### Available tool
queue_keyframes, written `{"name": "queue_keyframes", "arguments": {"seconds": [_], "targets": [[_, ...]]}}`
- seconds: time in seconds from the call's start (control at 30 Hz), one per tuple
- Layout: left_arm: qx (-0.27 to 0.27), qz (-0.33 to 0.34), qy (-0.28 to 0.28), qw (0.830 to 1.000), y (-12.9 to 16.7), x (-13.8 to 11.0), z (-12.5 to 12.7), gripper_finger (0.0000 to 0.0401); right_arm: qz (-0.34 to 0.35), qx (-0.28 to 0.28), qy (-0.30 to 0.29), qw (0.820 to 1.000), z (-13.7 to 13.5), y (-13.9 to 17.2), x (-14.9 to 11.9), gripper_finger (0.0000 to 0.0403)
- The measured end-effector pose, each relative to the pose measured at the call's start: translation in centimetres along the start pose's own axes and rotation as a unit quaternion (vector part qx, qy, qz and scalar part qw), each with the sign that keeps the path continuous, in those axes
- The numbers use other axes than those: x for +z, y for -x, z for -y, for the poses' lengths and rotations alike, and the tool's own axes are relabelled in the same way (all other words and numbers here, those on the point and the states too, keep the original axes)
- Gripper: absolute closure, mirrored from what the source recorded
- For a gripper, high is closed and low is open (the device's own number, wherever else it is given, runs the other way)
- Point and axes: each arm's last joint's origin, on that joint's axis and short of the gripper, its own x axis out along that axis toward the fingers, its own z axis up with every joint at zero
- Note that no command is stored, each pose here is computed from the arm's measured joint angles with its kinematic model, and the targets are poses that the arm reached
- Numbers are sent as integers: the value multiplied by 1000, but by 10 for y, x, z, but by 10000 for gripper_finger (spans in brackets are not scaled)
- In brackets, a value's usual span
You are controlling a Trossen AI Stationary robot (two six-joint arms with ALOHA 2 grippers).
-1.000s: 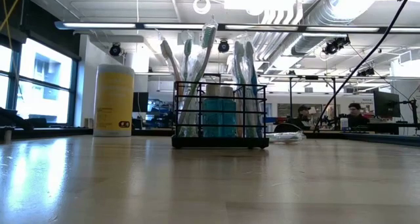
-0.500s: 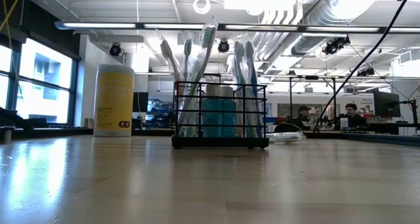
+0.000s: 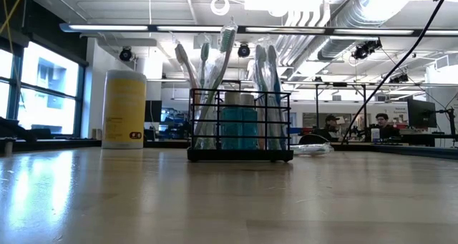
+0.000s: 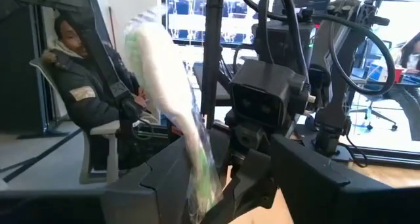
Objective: Pick & Place toothbrushing station
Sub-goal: Put the green toothbrush into the wire organizer
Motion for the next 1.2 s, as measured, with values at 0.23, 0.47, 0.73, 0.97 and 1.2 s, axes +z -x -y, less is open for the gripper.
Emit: {"name": "queue_keyframes", "arguments": {"seconds": [0.23,0.47,0.73,0.97,1.2], "targets": [[1,-6,1,1000,0,-1,0,365,-4,21,30,999,-2,1,-1,321],[11,-8,5,1000,0,-2,-1,357,-6,38,36,999,-3,1,-2,388],[35,-1,12,999,0,-1,-2,333,-24,25,44,998,-11,9,-6,390],[68,3,21,997,0,-1,-4,232,-68,-88,54,992,-22,32,-17,390],[75,1,24,997,0,-2,-4,172,-88,-229,77,966,-2,49,-16,390]]}}
